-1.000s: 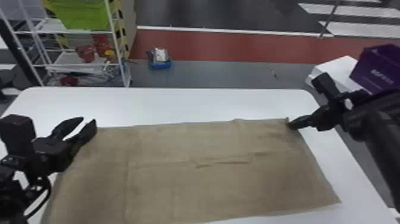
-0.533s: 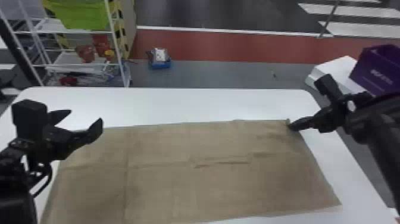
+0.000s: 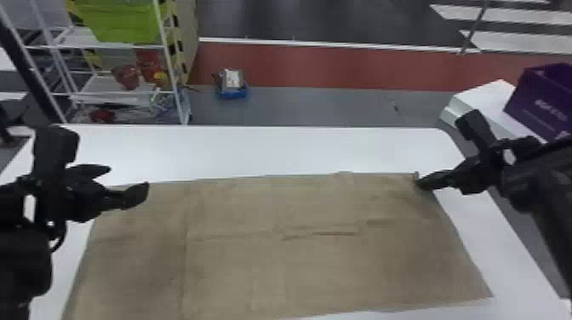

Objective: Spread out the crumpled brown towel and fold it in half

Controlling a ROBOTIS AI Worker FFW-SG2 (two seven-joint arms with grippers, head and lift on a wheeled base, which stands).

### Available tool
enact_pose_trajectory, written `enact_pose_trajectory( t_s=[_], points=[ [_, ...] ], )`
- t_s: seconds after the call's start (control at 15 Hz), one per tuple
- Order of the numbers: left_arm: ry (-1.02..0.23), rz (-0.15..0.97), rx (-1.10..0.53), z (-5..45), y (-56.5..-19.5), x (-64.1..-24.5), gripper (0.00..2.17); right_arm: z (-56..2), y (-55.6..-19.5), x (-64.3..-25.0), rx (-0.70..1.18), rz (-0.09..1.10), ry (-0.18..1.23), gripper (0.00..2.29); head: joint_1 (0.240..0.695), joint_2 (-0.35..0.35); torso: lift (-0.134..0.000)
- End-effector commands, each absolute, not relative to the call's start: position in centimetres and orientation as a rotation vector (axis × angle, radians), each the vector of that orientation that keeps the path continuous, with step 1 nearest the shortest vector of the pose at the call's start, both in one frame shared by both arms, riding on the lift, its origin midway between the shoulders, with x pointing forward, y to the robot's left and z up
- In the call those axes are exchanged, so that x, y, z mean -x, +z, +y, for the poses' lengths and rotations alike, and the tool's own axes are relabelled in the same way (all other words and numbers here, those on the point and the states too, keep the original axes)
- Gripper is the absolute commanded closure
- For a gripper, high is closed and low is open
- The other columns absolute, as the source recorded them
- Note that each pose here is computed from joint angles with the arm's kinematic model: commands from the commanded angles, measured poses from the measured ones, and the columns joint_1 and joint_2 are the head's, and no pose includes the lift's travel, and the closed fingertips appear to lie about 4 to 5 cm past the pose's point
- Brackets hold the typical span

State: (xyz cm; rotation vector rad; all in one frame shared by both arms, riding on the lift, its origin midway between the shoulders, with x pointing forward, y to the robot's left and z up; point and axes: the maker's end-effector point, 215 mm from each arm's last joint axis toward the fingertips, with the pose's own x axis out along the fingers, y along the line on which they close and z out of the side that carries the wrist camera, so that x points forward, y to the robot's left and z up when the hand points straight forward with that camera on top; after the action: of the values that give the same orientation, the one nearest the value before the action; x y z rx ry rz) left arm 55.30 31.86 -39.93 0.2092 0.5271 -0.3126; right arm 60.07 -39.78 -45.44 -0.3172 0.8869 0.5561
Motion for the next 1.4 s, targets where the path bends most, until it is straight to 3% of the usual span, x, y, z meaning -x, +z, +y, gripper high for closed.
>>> enact_pose_trajectory(
  t_s=[0.0, 0.53, 0.93, 1.33],
  points=[
    [-0.297, 0.561, -0.218, 32.4, -40.5, -55.9, 0.14, -39.6, -45.7, -59.9, 0.319, 0.881, 0.564, 1.33, 0.695, -0.076, -0.124],
    [-0.209, 0.648, -0.312, 34.9, -43.0, -58.6, 0.26, -41.4, -45.5, -59.4, 0.348, 0.861, 0.561, 1.33, 0.695, -0.058, -0.124],
    [-0.169, 0.751, -0.248, 37.6, -44.4, -56.8, 0.33, -41.5, -45.3, -59.6, 0.371, 0.838, 0.575, 1.33, 0.695, -0.049, -0.124],
    [-0.162, 0.74, -0.249, 38.0, -44.2, -57.4, 0.34, -40.8, -45.4, -59.7, 0.376, 0.837, 0.585, 1.33, 0.695, -0.028, -0.124]
  ],
)
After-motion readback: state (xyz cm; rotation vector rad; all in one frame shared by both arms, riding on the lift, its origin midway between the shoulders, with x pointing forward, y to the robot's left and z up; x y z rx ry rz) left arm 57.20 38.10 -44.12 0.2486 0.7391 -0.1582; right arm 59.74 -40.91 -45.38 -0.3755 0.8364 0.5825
